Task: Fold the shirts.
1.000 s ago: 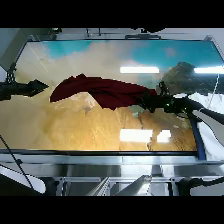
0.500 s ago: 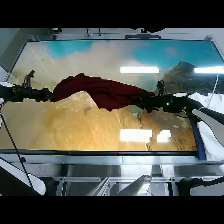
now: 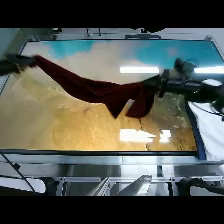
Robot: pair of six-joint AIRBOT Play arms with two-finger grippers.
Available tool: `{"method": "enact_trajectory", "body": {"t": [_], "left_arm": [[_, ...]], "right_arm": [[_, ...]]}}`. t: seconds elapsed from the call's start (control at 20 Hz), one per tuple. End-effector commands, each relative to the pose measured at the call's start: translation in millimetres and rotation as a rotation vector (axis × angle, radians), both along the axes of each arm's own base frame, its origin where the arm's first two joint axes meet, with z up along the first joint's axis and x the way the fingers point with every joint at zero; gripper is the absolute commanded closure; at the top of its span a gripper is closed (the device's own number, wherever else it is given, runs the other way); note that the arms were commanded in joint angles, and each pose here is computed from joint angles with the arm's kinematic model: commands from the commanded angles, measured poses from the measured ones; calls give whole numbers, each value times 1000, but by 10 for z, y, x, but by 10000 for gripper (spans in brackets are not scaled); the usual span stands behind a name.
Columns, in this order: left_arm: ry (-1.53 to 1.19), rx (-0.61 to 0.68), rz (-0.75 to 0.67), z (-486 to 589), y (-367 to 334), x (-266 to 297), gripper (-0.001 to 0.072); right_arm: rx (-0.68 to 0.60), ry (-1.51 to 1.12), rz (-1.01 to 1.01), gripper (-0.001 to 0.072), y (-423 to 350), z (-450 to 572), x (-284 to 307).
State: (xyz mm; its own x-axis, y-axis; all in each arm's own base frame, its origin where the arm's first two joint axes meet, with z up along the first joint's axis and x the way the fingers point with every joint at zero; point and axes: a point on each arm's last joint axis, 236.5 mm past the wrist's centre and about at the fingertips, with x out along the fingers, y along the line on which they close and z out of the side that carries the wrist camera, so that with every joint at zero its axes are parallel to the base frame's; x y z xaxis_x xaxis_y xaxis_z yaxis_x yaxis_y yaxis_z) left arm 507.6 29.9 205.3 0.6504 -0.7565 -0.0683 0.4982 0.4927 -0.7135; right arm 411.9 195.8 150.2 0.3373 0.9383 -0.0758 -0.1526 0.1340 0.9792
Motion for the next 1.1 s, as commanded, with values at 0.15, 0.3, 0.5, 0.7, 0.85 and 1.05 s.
{"method": "enact_trajectory", "body": {"t": [0.15,0.3,0.5,0.7,0.85,1.05], "left_arm": [[-670,-234,-7,2800,-188,-1611,693],[-818,-186,-5,3296,-450,-2295,692],[-849,-82,20,3410,-705,-2622,687],[-616,115,19,2787,-898,-2156,687],[-379,263,-44,1970,-1058,-1582,687],[-65,391,-120,541,-1282,-635,686]], "right_arm": [[169,-567,-86,691,-503,2330,-993],[160,-793,-141,691,-559,3004,-1672],[-65,-837,-239,691,-532,2934,-1903],[-389,-542,-299,691,-776,1943,-1355],[-367,-375,-249,691,-774,1304,-1037],[-364,-169,-218,691,-589,77,-536]]}}
